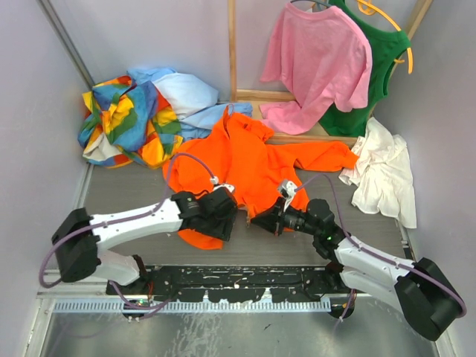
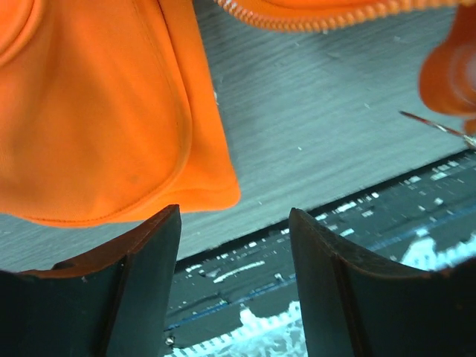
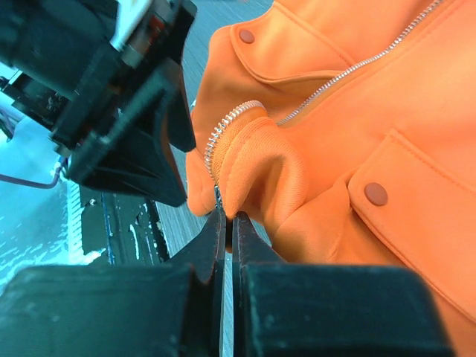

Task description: Zip up the jacket

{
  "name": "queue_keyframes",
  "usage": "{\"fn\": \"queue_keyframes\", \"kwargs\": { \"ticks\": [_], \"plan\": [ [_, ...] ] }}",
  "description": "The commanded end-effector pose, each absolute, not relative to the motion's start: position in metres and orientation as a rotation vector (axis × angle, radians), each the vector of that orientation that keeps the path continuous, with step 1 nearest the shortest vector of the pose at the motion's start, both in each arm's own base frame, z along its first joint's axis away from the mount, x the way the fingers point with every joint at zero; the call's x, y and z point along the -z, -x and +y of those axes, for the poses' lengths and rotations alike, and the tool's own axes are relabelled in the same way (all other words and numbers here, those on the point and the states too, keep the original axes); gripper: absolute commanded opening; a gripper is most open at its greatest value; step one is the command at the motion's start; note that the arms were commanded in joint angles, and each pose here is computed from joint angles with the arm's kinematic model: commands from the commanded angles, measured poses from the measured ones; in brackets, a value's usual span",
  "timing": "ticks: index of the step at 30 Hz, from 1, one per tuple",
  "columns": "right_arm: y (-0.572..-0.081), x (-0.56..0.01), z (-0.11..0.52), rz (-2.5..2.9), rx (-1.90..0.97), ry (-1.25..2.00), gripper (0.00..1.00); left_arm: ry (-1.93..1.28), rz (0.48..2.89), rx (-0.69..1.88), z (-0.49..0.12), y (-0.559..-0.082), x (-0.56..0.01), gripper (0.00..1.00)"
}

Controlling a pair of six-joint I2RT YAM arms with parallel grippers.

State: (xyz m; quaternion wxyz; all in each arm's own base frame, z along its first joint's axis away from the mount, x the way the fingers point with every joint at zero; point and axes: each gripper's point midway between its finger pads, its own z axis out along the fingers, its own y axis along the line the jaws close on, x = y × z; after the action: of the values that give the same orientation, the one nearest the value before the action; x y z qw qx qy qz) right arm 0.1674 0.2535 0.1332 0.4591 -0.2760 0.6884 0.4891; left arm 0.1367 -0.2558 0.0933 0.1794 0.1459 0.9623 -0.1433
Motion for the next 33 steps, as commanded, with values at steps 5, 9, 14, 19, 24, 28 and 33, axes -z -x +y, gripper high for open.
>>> {"fn": "queue_keyframes", "kwargs": {
  "ticks": [5,9,14,19,24,28,33],
  "plan": [
    [-0.187,-0.141,0.243,1.674,-1.089,0.592,0.01,-0.403,2.713,0.17,-0.268,-0.159,-0.066,0.55],
    [-0.192,-0.14,0.238,1.675,-1.056,0.557,0.01,-0.392,2.716,0.118,-0.267,-0.163,-0.052,0.49],
    [-0.199,-0.138,0.231,1.693,-1.01,0.509,0.01,-0.379,2.724,0.142,-0.273,-0.162,-0.032,0.43],
    [-0.204,-0.132,0.227,1.727,-0.979,0.486,0.01,-0.386,2.719,0.143,-0.273,-0.163,-0.024,0.28],
    [-0.205,-0.131,0.226,1.732,-0.973,0.475,0.01,-0.393,2.705,0.168,-0.272,-0.17,-0.03,0.02],
    [-0.205,-0.133,0.225,1.724,-0.97,0.473,0.01,-0.367,2.658,0.395,-0.284,-0.179,-0.056,0.0],
    [-0.205,-0.134,0.223,1.717,-0.964,0.47,0.01,-0.226,2.567,0.803,-0.293,-0.183,-0.092,0.02]
  ]
}}
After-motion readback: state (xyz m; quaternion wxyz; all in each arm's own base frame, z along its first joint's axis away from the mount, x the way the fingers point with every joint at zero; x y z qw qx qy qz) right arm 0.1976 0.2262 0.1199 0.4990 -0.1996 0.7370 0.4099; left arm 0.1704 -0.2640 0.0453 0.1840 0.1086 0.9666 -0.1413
